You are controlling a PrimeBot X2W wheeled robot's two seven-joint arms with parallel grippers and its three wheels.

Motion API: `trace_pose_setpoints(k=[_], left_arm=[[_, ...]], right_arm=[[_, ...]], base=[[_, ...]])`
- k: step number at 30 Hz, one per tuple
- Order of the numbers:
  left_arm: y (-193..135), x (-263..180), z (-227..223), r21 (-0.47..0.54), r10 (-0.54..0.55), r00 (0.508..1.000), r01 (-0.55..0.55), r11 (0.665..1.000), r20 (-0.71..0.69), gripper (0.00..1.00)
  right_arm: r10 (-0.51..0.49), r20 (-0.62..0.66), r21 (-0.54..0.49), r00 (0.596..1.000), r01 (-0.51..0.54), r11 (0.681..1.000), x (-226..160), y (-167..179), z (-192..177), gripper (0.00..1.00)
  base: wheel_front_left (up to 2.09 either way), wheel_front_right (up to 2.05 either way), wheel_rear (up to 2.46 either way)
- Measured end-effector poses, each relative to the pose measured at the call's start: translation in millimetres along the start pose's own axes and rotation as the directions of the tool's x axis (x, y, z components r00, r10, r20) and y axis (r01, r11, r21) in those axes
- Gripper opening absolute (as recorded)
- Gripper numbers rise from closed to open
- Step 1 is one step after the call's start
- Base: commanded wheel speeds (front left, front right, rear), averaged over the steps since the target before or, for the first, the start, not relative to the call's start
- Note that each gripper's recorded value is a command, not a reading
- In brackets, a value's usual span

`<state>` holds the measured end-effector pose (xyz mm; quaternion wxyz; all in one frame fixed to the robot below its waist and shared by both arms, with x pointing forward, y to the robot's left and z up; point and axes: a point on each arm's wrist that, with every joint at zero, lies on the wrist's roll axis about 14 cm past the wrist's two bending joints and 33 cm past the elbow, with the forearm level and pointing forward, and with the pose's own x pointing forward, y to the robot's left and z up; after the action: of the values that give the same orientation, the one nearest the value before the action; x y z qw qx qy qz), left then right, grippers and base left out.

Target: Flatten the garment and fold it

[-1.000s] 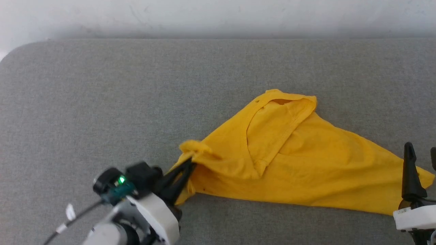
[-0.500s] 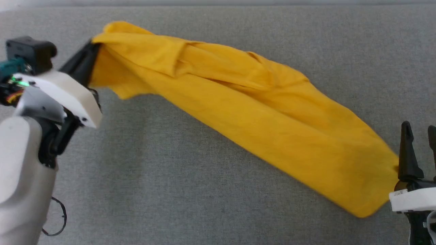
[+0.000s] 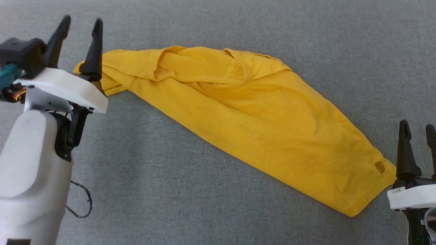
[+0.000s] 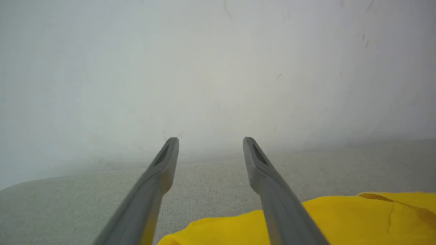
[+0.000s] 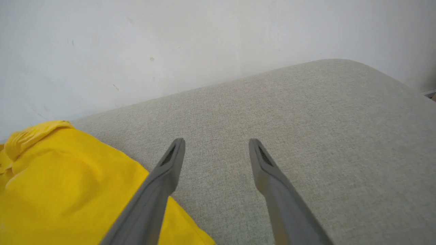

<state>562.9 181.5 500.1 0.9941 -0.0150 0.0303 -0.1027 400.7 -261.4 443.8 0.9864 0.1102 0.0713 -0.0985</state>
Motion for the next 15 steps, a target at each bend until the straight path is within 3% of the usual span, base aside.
trace_pose_setpoints(k=[4,7,15], left_arm=[[-9,-23,47,-0.029,0.014,0.976,-0.008,1.0,0.215,1.0],[-13,-58,61,-0.066,0.058,0.953,-0.04,0.997,0.297,1.0],[-15,-157,61,-0.14,0.24,0.915,-0.204,0.969,0.326,1.0]], right_arm=[[0.021,0.008,0.003,1.0,-0.021,1.0,-2,7,7,1.0],[0.043,0.007,0.006,0.999,-0.043,0.999,-6,13,10,1.0],[0.116,0.001,0.021,0.993,-0.116,0.993,-17,36,15,1.0]], base=[[0.0,0.0,0.0],[0.0,0.0,0.0],[0.0,0.0,0.0]])
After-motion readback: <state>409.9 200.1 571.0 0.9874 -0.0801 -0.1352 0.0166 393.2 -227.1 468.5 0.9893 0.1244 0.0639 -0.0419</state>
